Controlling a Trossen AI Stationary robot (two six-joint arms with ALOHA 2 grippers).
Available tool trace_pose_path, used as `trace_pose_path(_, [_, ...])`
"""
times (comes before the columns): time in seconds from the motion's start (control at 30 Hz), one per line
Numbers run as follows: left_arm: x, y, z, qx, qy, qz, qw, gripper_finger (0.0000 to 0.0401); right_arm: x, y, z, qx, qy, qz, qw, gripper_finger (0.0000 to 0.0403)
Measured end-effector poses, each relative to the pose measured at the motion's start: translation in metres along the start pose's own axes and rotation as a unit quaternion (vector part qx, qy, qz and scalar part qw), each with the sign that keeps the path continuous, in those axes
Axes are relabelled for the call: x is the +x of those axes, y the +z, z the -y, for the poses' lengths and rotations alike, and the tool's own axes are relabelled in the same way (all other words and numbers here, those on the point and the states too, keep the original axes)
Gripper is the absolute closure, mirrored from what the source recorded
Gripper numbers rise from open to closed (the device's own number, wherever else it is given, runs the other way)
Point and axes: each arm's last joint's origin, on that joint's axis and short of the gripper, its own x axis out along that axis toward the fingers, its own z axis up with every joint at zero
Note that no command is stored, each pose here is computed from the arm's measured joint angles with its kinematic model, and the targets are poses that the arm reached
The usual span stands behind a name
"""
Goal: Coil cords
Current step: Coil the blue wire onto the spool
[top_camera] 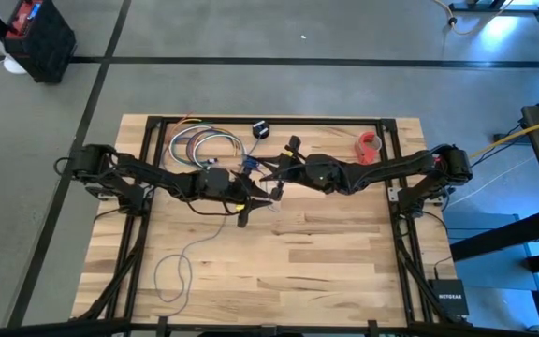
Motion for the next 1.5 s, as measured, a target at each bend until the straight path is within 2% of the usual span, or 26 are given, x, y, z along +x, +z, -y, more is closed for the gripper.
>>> trace_pose_path(0.33, [0.001,-0.002,0.0,0.013,0.0,-0.007,1.0,0.0318,0.0,-0.001,0.0,-0.001,0.001,-0.003,1.0,0.0393])
trace_pose_path(0.4, [0.001,-0.002,0.0,0.022,0.0,-0.01,1.0,0.033,0.0,-0.001,0.0,-0.001,0.001,-0.002,1.0,0.0393])
trace_pose_path(0.57, [0.001,-0.002,0.0,0.034,0.0,-0.011,0.999,0.0391,0.0,0.0,0.0,0.0,0.0,0.002,1.0,0.0393])
trace_pose_path(0.83, [0.001,-0.005,-0.001,0.043,0.003,-0.025,0.999,0.0397,-0.001,0.001,-0.003,-0.002,0.004,0.004,1.0,0.0393])
trace_pose_path(1.1, [-0.001,-0.014,-0.009,0.073,0.082,-0.079,0.991,0.0398,-0.023,0.021,-0.023,-0.057,-0.019,0.025,0.998,0.0393])
trace_pose_path(1.27, [-0.009,-0.012,-0.016,0.075,0.117,-0.106,0.985,0.0395,-0.04,0.034,-0.035,-0.059,-0.009,0.043,0.997,0.0393])
trace_pose_path(1.5, [-0.036,0.003,-0.015,0.075,0.127,-0.142,0.979,0.0397,-0.057,0.037,-0.053,-0.084,-0.02,0.013,0.996,0.0393])
